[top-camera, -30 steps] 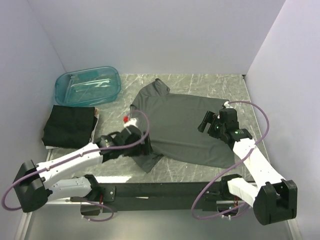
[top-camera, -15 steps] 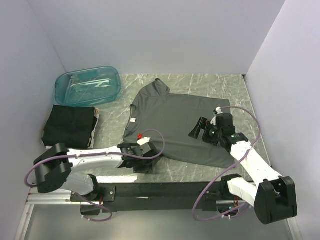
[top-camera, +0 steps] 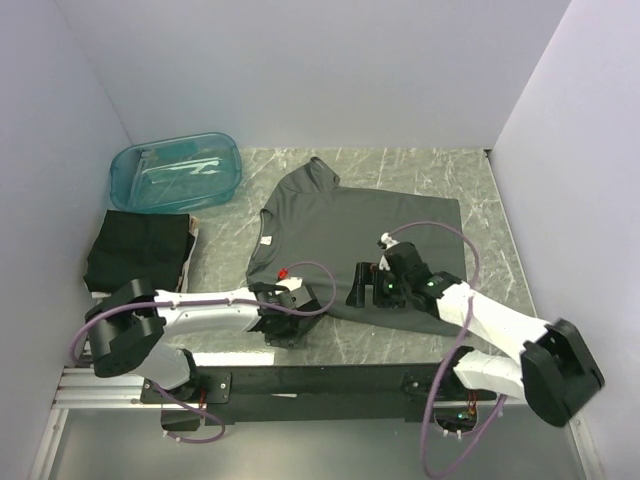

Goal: Fold and stack the t-shirts
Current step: Flatten the tshirt out, then fold the tshirt

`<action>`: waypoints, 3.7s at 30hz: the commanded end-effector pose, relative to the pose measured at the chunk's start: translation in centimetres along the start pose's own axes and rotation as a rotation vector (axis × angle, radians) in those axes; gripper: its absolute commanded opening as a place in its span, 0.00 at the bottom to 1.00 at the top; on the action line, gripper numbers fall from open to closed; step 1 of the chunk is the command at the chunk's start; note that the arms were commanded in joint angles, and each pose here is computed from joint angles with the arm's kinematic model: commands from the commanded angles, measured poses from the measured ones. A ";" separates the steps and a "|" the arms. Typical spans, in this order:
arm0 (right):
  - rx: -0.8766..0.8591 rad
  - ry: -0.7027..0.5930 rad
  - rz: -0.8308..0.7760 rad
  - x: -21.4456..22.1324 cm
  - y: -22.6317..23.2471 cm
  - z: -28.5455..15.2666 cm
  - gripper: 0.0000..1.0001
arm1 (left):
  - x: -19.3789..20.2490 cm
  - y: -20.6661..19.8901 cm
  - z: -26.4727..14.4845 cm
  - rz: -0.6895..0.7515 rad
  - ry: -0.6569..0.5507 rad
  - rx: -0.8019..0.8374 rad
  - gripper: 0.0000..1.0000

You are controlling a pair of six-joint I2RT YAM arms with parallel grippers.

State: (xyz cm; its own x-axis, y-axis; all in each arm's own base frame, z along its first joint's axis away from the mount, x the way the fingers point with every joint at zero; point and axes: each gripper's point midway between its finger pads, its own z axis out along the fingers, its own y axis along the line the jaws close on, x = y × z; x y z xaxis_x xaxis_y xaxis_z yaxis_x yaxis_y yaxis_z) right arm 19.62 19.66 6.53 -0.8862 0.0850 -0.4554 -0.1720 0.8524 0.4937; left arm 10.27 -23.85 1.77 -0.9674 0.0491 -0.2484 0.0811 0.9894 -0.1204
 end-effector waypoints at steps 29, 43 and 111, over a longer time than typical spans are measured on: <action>-0.074 -0.031 -0.207 -1.3 3.1 -1.6 0.99 | -1.6 -2.2 -7.5 0.207 -0.006 0.175 0.99; -0.224 0.091 -0.311 4.9 10.2 2.6 0.72 | -14.7 0.0 -3.0 -0.279 -0.288 0.348 0.99; 0.517 -0.335 0.394 0.3 -9.2 -9.1 1.00 | 1.1 -1.3 -4.2 -0.008 -0.021 0.366 0.99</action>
State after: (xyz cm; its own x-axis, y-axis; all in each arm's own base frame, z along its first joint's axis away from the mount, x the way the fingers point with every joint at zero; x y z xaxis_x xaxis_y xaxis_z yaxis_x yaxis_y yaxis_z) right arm 17.82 10.32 8.61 -0.7196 0.4434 -0.5344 0.2982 0.8923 0.3388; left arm 10.56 -23.39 6.23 -0.9455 -0.0074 -0.3254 0.1315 0.9059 -0.4026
